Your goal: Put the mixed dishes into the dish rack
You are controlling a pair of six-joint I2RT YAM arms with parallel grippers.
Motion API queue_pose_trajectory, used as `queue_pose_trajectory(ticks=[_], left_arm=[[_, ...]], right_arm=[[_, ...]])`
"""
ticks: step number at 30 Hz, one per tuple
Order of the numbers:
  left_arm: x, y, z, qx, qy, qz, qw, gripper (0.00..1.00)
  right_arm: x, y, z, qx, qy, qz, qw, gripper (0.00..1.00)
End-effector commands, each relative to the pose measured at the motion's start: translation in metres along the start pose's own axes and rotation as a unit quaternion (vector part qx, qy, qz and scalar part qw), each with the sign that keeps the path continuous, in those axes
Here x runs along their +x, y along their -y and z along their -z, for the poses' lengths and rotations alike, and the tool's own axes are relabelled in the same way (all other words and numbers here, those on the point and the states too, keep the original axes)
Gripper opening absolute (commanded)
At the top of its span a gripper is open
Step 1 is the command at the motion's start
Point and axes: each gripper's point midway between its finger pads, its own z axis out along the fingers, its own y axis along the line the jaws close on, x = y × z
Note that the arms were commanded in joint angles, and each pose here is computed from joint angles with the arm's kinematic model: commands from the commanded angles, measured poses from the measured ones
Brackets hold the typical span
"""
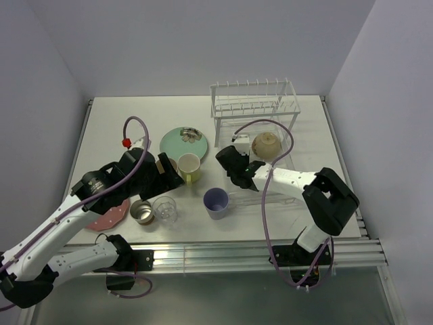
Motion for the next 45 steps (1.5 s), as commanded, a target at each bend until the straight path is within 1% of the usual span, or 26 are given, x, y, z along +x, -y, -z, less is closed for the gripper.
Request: queue_pose_trajectory(ticks=[1,2,3,6,9,16,20,21,22,24,26,29,30,31,34,36,37,39,40,45], left_arm=[[-0.007,0.012,0.008,0.018,0.007,-0.008,1.0,0.87],[-0.007,0.013,0.007,0.017,0.004,-0.01,1.0,0.87],[-0.008,0.015,0.006,0.021,0.006,-0.01,1.0,0.87],[-0.008,0.02,0.003,0.026,0.001,-0.014,1.0,0.87],[-0.006,0.021,-0.001,0.025,-0.003,-0.016,1.0,0.86],[-0.006,0.023,-0.017,0.012,-0.01,-0.021,1.0,0.84],[-0.007,0.02,-0.03,-0.014,-0.011,-0.024,1.0,0.83],[-0.008,0.019,-0.033,-0.019,-0.009,-0.026,0.999,0.81],[-0.011,0.019,-0.035,-0.027,-0.002,-0.028,0.999,0.8],[-0.012,0.014,-0.045,-0.053,-0.005,-0.037,0.998,0.79],[-0.016,0.012,-0.055,-0.078,0.001,-0.056,0.995,0.79],[-0.024,0.016,-0.062,-0.098,0.011,-0.083,0.992,0.74],[-0.028,0.021,-0.064,-0.093,0.017,-0.091,0.991,0.69],[-0.033,0.027,-0.065,-0.087,0.023,-0.106,0.99,0.67],[-0.042,0.038,-0.074,-0.083,0.034,-0.129,0.988,0.66],[-0.043,0.047,-0.084,-0.071,0.026,-0.155,0.985,0.66],[-0.042,0.049,-0.094,-0.076,0.021,-0.161,0.984,0.66],[-0.044,0.053,-0.102,-0.08,0.019,-0.174,0.981,0.65],[-0.042,0.05,-0.113,-0.095,0.01,-0.183,0.979,0.65],[-0.037,0.05,-0.141,-0.111,-0.011,-0.209,0.971,0.62]], right_arm=[[-0.009,0.0,-0.006,0.009,0.0,0.001,1.0,0.5],[-0.008,0.002,-0.008,0.012,-0.003,0.001,1.0,0.55],[-0.009,0.001,-0.009,0.011,-0.004,0.0,1.0,0.67],[-0.008,0.002,-0.008,0.012,-0.01,0.002,1.0,0.8],[-0.009,0.005,-0.006,0.013,-0.008,0.004,1.0,0.84],[-0.03,0.004,0.021,-0.035,0.021,-0.018,0.999,0.85],[-0.035,0.0,0.037,-0.072,0.022,-0.019,0.997,0.85],[-0.036,-0.001,0.041,-0.083,0.02,-0.02,0.996,0.86],[-0.041,0.0,0.049,-0.092,0.027,-0.025,0.995,0.86],[-0.04,0.004,0.057,-0.1,0.029,-0.029,0.994,0.85],[-0.045,0.014,0.071,-0.103,0.037,-0.043,0.993,0.85],[-0.052,0.032,0.093,-0.099,0.048,-0.062,0.992,0.85],[-0.053,0.036,0.099,-0.101,0.051,-0.068,0.991,0.85],[-0.055,0.044,0.111,-0.105,0.054,-0.078,0.99,0.85],[-0.058,0.061,0.135,-0.113,0.062,-0.1,0.987,0.85],[-0.062,0.073,0.152,-0.119,0.07,-0.112,0.984,0.85],[-0.064,0.077,0.158,-0.122,0.075,-0.115,0.983,0.85],[-0.066,0.088,0.167,-0.117,0.082,-0.119,0.982,0.84],[-0.067,0.095,0.175,-0.116,0.085,-0.12,0.982,0.84],[-0.072,0.117,0.199,-0.114,0.099,-0.13,0.98,0.85]])
